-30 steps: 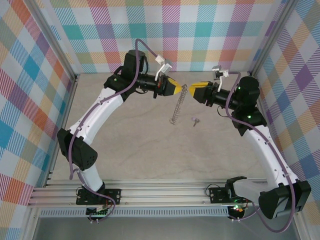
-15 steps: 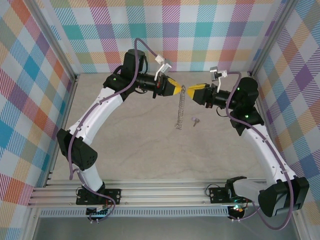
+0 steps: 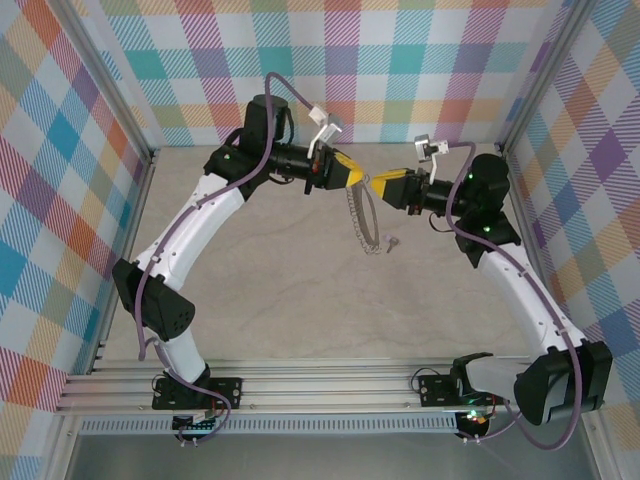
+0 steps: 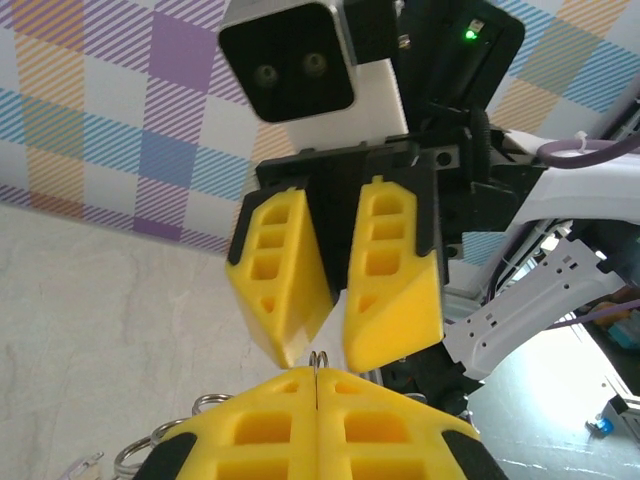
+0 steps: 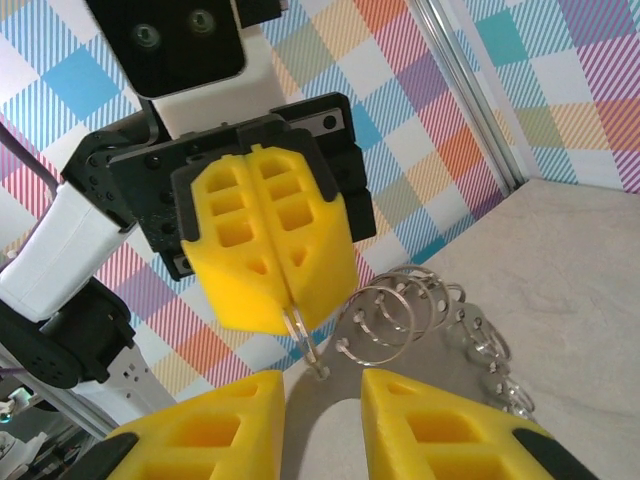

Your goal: Put the keys on the keyring

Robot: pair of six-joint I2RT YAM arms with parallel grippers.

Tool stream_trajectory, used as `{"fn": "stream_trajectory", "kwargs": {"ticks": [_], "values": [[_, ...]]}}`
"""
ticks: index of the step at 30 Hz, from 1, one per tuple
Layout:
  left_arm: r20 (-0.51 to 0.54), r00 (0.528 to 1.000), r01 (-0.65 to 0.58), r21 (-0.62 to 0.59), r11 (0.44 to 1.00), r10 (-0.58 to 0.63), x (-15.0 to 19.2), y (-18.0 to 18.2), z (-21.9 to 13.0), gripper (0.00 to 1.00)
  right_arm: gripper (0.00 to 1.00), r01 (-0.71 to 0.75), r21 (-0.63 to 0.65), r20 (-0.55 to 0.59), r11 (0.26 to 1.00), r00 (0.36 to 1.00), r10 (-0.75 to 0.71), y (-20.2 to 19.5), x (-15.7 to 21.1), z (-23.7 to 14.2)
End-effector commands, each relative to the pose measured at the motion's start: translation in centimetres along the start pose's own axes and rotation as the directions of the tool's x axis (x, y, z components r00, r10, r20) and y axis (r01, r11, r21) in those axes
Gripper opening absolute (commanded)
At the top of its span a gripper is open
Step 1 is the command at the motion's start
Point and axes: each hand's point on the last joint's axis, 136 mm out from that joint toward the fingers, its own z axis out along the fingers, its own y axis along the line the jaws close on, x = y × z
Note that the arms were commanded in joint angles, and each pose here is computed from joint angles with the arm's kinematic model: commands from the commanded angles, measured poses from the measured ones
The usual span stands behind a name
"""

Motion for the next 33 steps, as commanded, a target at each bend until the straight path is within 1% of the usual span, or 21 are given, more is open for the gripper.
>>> {"fn": "stream_trajectory", "kwargs": {"ticks": [1, 14, 18, 23, 27, 30, 32, 33], "values": [[0.018, 0.999, -0.031, 0.031, 0.999, 0.03, -1.1, -0.6, -0.5, 0.0, 0.27, 0.035, -0.034, 0.018, 0.999, 0.999, -0.034, 0.7, -0.7, 0.3], [0.01, 1.0, -0.015, 0.049, 0.999, 0.015, -0.9, -0.5, -0.1, 0.0, 0.27, 0.045, -0.064, 0.03, 0.997, 0.999, -0.043, 0.9, -1.6, 0.7], [0.009, 1.0, -0.016, 0.051, 0.999, 0.015, -1.0, -0.5, 0.0, 0.0, 0.25, 0.042, -0.075, 0.025, 0.996, 0.999, -0.04, 0.9, -1.7, 0.8], [0.009, 1.0, -0.014, 0.052, 0.999, 0.014, -1.1, -0.4, 0.1, 0.0, 0.16, 0.035, -0.086, 0.01, 0.996, 0.999, -0.034, 0.8, -1.4, 1.0], [0.009, 1.0, -0.015, 0.055, 0.998, 0.014, -1.2, -0.4, 0.1, 0.0, 0.0, 0.037, -0.09, 0.004, 0.995, 0.999, -0.037, 0.9, -1.3, 1.0], [0.011, 1.0, -0.017, 0.048, 0.999, 0.017, -1.4, -0.4, 0.1, 0.0, 0.0, 0.041, -0.083, 0.0, 0.996, 0.999, -0.041, 0.9, -1.2, 1.0], [0.012, 1.0, -0.012, 0.018, 1.0, 0.012, -1.5, 0.0, 0.0, 0.0, 0.0, 0.046, -0.064, 0.006, 0.997, 0.999, -0.046, 0.6, -1.2, 0.9], [0.014, 1.0, -0.008, -0.007, 1.0, 0.008, -1.5, 0.3, -0.1, 0.02, 0.0, 0.05, -0.051, 0.012, 0.997, 0.999, -0.049, 0.4, -1.2, 0.9]]}}
